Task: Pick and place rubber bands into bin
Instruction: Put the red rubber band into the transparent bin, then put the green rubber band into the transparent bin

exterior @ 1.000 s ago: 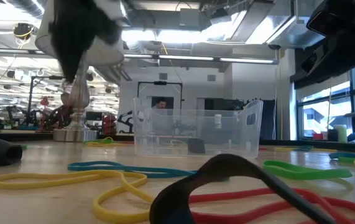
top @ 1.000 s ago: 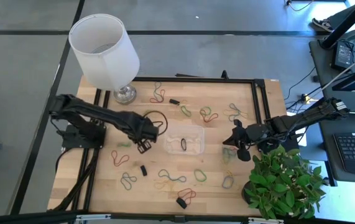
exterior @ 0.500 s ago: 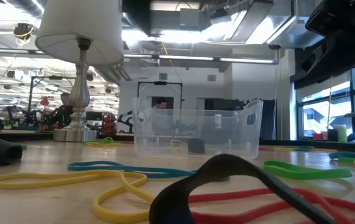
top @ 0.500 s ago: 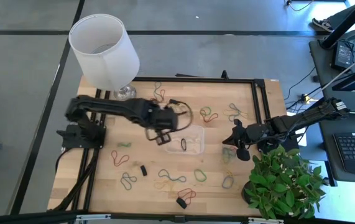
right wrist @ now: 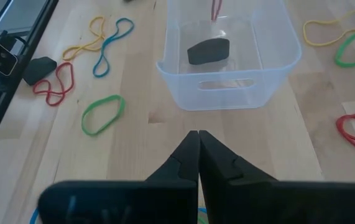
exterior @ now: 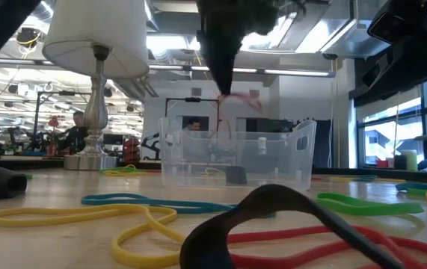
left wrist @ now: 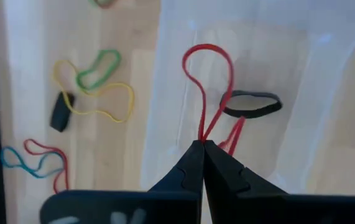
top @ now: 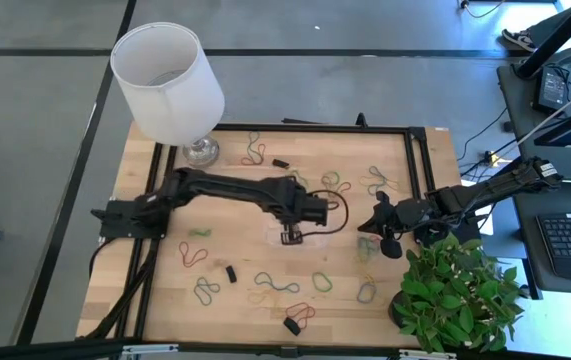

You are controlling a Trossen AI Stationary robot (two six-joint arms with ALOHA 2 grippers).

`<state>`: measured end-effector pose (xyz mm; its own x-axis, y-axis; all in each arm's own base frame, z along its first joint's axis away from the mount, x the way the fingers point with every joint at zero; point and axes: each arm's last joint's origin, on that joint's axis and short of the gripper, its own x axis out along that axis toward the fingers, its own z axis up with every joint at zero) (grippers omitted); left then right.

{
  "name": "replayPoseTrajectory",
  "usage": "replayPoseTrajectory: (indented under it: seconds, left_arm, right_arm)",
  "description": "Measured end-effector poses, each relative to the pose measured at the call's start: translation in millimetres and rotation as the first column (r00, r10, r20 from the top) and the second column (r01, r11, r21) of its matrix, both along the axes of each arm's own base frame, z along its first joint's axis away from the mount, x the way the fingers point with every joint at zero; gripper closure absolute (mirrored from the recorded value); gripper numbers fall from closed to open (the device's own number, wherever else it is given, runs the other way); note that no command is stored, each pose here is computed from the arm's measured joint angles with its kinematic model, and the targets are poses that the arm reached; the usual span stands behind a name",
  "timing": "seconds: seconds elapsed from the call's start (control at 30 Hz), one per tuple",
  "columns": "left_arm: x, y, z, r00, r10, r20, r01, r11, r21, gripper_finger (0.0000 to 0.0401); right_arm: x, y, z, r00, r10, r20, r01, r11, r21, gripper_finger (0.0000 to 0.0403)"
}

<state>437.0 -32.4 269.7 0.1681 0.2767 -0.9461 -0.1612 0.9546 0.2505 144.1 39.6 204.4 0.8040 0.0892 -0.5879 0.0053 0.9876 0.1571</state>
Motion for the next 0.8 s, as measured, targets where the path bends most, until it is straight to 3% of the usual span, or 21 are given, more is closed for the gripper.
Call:
replayPoseTrajectory:
  seconds: [0.23, 0.47, 0.63, 0.8]
  left_arm:
    - [9, -3, -34, 0.989, -0.087, -0.122, 0.081, 0.995, -0.056, 0.0387]
    - [10, -2, -39, 0.986, -0.083, -0.145, 0.080, 0.996, -0.030, 0.0310]
    - [4, 5, -23, 0.989, -0.064, -0.132, 0.070, 0.997, 0.042, 0.0271]
    - [-14, 9, 14, 0.997, -0.034, -0.066, 0.043, 0.989, 0.141, 0.0277]
  right_arm:
    - [0, 0, 0, 1.000, -0.001, -0.001, 0.001, 1.000, 0.002, 0.0397]
    - [0, 0, 0, 1.000, -0.008, -0.003, 0.008, 1.000, 0.014, 0.0397]
    - [0, 0, 0, 1.000, -0.016, -0.004, 0.016, 1.000, 0.025, 0.0397]
    - [1, 0, 2, 0.999, -0.034, 0.011, 0.033, 0.998, 0.056, 0.0397]
